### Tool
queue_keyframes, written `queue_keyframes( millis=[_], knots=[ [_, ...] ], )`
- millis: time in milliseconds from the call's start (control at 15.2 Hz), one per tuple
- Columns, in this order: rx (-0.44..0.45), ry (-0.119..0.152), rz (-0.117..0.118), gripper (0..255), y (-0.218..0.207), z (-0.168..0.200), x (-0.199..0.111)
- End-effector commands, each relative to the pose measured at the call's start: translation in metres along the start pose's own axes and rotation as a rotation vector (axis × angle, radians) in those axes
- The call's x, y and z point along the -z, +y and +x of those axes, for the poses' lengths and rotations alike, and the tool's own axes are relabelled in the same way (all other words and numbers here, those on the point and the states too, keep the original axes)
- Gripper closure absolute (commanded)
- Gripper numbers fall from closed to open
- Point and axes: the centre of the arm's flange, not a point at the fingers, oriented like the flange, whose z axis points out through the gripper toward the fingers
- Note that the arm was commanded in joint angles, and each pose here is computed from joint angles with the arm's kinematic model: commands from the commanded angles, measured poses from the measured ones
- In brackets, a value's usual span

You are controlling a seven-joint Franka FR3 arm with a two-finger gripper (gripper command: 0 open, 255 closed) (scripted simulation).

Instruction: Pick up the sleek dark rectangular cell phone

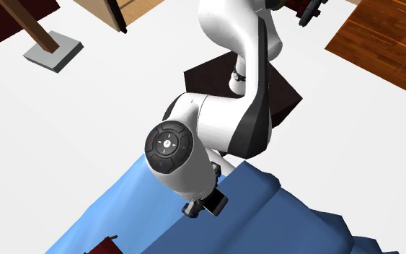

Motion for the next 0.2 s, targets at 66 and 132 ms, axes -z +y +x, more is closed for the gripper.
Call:
queue_keyframes(
  millis=[66,132],
  knots=[
    [0.000,0.000,0.000,255,0.0001,-0.0029,0.0121],
    [0.000,0.000,0.000,255,0.0001,-0.0029,0.0121]
  ],
)
